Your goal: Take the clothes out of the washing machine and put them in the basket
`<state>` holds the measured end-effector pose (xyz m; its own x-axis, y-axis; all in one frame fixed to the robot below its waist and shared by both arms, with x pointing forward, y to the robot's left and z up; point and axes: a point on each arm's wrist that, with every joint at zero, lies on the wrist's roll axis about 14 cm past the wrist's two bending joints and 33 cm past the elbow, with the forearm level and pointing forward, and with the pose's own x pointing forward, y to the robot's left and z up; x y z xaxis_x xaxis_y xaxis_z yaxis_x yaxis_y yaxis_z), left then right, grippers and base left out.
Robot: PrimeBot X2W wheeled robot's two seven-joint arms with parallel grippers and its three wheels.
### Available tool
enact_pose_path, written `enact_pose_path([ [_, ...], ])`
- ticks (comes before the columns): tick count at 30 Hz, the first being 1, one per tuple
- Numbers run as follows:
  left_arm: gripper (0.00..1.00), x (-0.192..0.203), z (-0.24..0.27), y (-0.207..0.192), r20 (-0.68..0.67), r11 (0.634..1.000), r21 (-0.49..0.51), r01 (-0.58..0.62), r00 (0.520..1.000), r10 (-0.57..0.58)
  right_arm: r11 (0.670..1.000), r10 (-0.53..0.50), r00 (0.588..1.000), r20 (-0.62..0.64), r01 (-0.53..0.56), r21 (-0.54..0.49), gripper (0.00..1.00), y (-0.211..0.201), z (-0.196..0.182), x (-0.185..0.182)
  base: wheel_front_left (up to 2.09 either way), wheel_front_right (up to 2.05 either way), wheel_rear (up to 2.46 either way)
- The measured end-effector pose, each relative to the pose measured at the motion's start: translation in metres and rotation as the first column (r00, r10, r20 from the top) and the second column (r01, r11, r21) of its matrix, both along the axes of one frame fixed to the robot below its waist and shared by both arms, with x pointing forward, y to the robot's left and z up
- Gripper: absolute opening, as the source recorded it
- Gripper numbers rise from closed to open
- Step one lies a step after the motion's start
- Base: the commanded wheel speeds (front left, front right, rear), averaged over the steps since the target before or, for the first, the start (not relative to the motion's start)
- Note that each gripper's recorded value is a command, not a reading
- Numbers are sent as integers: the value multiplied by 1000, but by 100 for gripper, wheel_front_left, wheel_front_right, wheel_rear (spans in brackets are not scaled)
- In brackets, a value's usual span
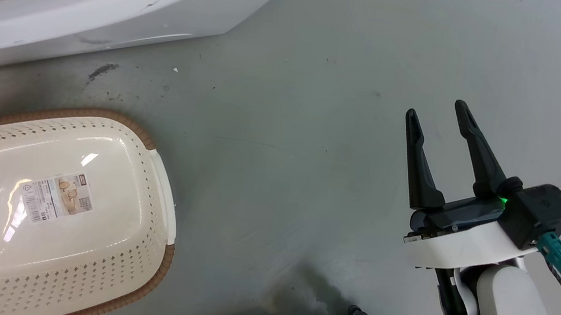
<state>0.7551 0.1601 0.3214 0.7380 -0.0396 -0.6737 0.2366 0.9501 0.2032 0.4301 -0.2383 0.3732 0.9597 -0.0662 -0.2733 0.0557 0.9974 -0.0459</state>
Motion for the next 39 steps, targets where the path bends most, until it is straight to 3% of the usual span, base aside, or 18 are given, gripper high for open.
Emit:
enact_pose_path([
  [4,100,-10,-16,7,-115,999,4,-38,993,38,1000,4,1000,-4,-4,8,100,2,-3,1,0,0,0],
  [5,80,-11,-18,8,-130,999,6,-43,991,44,1000,4,1000,-4,-4,9,100,2,-3,2,0,0,0],
  [6,28,-11,-18,10,-133,999,11,-51,990,52,1000,4,1000,-4,-4,11,100,2,-3,2,0,0,0],
  [7,0,-10,-18,10,-133,998,12,-57,989,58,1000,2,1000,-5,-2,13,100,2,-3,1,0,0,0],
  [13,0,-3,-7,6,-55,997,-4,-73,996,72,1000,-1,1000,-1,1,12,100,1,-2,2,0,0,0],
  [23,0,6,39,-16,231,997,-73,-7,973,24,1000,0,999,36,0,11,100,0,11,6,0,0,0],
  [39,0,-57,81,-40,458,975,-206,82,889,22,1000,15,991,133,-12,-23,100,4,54,-5,0,0,0],
])
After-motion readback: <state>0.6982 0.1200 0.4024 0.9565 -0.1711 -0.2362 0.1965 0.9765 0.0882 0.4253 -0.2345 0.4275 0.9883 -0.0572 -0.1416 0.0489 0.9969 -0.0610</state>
